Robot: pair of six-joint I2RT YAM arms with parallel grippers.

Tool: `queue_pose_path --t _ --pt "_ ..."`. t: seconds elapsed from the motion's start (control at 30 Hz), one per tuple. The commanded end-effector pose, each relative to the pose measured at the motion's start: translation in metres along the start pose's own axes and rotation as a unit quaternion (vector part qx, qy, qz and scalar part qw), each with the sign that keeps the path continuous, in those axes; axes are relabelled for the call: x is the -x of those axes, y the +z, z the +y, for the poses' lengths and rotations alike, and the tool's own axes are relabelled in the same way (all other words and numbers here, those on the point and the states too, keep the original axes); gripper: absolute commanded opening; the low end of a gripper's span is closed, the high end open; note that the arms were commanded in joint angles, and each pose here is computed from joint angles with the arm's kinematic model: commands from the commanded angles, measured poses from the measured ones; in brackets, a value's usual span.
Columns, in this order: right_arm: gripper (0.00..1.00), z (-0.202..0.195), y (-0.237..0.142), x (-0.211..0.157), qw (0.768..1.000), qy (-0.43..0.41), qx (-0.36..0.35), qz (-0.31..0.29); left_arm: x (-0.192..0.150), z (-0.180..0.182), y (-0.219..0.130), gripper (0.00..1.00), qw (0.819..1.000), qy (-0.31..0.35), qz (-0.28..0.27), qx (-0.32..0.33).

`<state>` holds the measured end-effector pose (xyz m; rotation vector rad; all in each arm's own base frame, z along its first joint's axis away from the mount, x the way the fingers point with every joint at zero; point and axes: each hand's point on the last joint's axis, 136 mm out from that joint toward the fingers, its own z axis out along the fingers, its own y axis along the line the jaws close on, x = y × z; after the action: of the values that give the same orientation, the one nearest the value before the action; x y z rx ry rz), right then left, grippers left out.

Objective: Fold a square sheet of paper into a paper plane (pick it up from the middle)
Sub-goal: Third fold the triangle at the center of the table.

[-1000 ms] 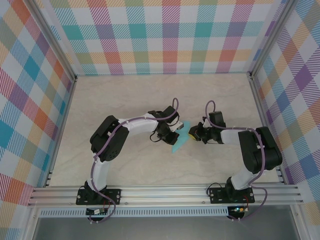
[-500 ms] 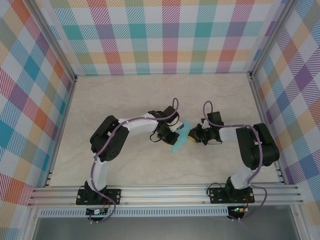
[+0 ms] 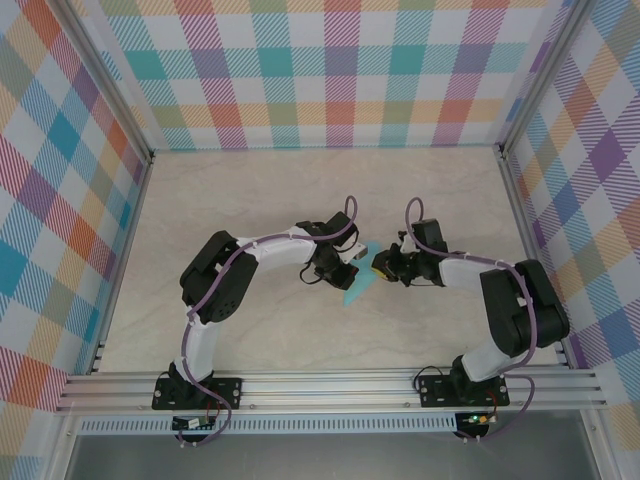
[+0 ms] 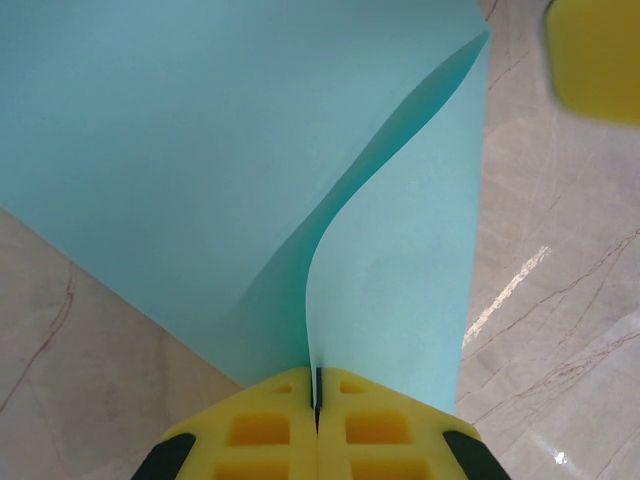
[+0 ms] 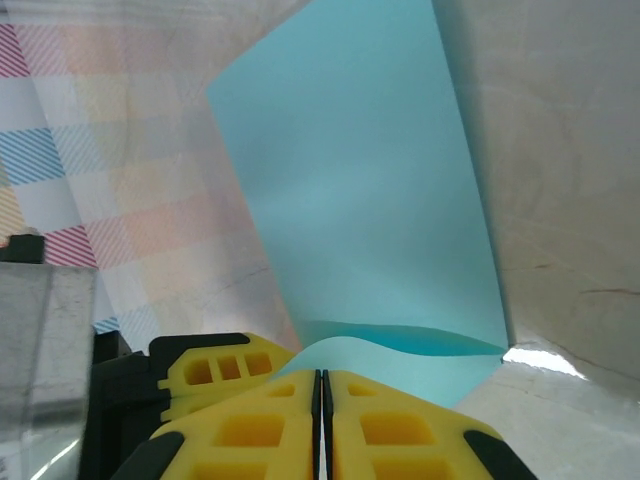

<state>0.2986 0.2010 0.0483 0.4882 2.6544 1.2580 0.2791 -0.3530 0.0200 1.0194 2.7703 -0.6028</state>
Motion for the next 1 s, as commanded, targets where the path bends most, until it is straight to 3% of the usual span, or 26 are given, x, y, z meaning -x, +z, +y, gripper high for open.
queue_pose_path --t 0.0,0.27,0.6,0.97 --pt "0.11 -0.004 0.011 -0.006 1.000 0.008 0.002 0.017 -0.029 0.013 0.023 0.04 0.998 -0.018 0.057 0.012" --pt "0.10 -0.040 0.021 -0.011 0.997 0.032 -0.068 0.031 -0.030 0.013 0.022 0.04 0.998 -0.017 0.058 0.013" --pt "0.14 0.004 -0.003 -0.015 1.000 0.003 -0.003 0.015 -0.028 0.013 0.022 0.04 0.998 -0.017 0.056 0.013" --pt "0.12 0.006 0.014 -0.043 0.999 0.011 0.016 0.028 -0.030 0.012 0.022 0.04 0.998 -0.017 0.057 0.010"
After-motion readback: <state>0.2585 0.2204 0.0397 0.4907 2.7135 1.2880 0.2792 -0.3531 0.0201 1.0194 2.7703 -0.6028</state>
